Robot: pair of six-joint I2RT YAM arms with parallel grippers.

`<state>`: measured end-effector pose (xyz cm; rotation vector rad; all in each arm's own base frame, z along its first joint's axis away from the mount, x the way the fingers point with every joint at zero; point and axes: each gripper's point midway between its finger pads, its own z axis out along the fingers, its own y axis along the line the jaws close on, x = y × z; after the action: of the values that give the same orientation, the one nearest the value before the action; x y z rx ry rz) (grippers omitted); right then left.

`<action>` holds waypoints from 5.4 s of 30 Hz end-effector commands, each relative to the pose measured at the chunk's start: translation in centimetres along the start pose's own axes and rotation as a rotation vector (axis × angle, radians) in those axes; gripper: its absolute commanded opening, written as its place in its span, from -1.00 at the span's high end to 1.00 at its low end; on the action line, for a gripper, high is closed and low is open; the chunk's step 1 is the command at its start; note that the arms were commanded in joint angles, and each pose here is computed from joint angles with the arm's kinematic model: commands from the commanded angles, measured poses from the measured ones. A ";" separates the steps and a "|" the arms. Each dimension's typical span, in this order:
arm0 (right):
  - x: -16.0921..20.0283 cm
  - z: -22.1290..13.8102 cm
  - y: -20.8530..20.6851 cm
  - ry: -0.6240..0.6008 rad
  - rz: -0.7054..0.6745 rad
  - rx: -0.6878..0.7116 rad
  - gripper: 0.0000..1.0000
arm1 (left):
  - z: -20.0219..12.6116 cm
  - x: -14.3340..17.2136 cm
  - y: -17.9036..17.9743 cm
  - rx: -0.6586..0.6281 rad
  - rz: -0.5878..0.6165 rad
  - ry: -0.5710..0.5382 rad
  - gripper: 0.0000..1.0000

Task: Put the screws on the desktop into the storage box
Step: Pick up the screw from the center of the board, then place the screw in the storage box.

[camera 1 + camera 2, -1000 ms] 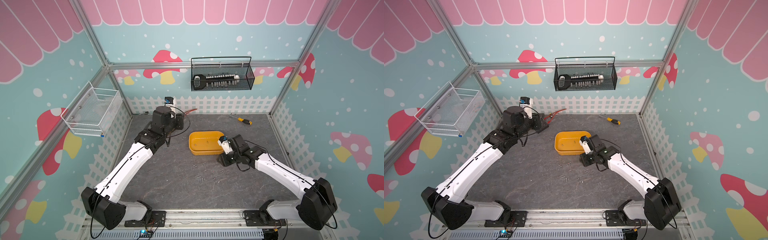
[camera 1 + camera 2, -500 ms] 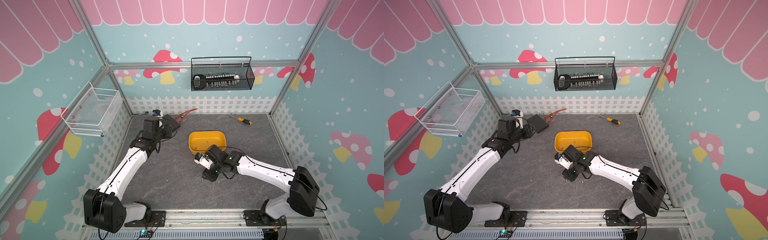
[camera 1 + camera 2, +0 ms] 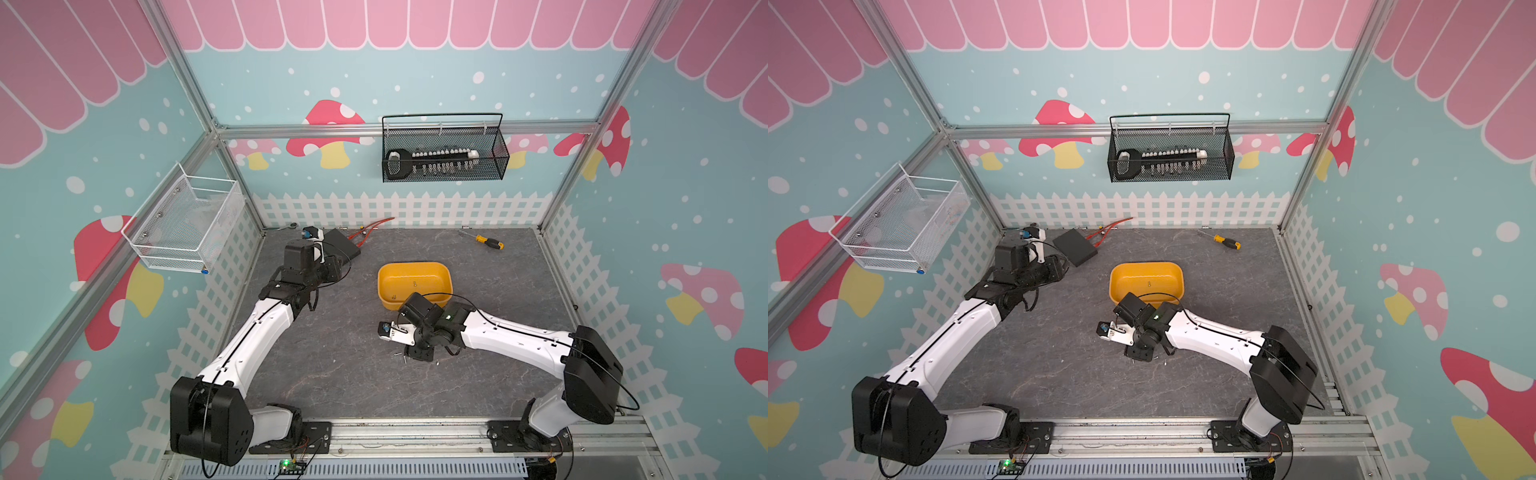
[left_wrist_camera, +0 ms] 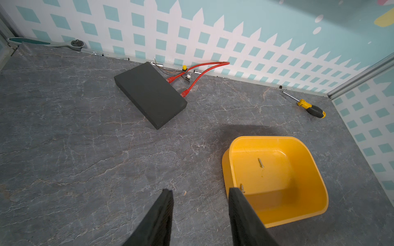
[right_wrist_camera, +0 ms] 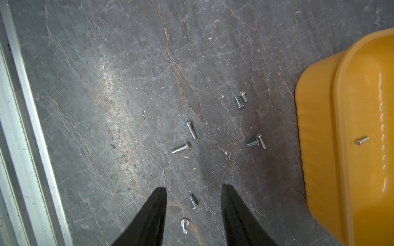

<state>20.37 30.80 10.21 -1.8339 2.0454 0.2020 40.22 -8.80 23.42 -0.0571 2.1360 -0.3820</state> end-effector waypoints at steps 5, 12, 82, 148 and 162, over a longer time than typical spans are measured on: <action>-1.0 2.3 1.2 -0.029 -0.065 -0.078 0.11 | 0.1 0.2 0.2 0.015 -0.005 -0.007 0.09; -1.3 3.8 1.4 -0.021 -0.068 -0.110 0.17 | 0.2 0.3 0.4 0.016 -0.006 -0.008 0.08; 1.4 9.5 0.7 0.124 -0.014 -0.093 0.63 | 0.7 0.7 1.0 0.015 -0.011 0.005 0.12; 7.6 8.4 -25.5 0.178 0.583 0.202 0.86 | 0.7 0.7 1.2 0.019 -0.013 0.000 0.14; 7.0 6.2 -27.3 0.159 0.589 0.284 0.38 | 0.7 0.8 1.2 0.020 -0.014 0.001 0.14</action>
<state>46.72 22.95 3.33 -1.1309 2.5657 -0.0585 40.47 -8.07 22.48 -0.0680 2.1331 -0.4096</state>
